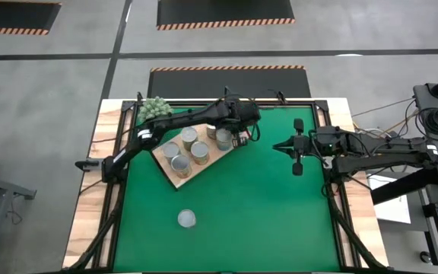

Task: Pick and place cans onto a shelf
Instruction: Put the canned sliced peaches on the shelf

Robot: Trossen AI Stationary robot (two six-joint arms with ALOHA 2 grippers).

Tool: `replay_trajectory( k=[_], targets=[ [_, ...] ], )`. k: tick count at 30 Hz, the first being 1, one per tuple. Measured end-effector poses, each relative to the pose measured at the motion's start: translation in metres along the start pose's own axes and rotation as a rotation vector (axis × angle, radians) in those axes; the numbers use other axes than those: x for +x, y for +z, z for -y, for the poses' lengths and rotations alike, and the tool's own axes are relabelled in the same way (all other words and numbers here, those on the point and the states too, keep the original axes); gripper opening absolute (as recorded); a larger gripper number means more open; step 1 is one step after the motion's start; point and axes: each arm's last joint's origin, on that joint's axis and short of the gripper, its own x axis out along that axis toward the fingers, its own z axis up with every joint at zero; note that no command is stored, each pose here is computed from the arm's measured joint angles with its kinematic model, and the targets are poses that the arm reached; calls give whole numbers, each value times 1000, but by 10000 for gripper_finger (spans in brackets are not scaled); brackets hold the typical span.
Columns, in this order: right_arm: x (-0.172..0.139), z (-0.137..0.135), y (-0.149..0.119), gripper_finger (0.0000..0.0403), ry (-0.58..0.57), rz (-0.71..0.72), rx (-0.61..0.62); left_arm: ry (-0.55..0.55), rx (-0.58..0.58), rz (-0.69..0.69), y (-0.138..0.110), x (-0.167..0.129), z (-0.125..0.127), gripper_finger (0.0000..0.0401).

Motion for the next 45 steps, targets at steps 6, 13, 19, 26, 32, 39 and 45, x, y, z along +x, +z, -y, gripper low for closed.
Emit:
replay_trajectory(
  k=[6,13,19,26,32,39,45],
  targets=[
    [0,0,0,12,0,0,0,-77,-86,-22,-3,16,-4,0],
    [0,0,0,12,0,0,0,-72,-105,-4,-1,16,-4,0],
    [0,0,0,12,0,-1,0,-73,-105,80,8,-5,0,0],
    [0,0,0,12,1,-3,2,24,-92,173,16,-46,30,0],
    [0,0,0,12,0,-1,13,103,43,236,14,-92,72,0],
    [3,0,1,12,0,3,24,100,102,198,-3,-112,101,0],
    [19,-2,-3,12,12,-52,15,152,72,165,-33,-107,125,0]
  ],
)
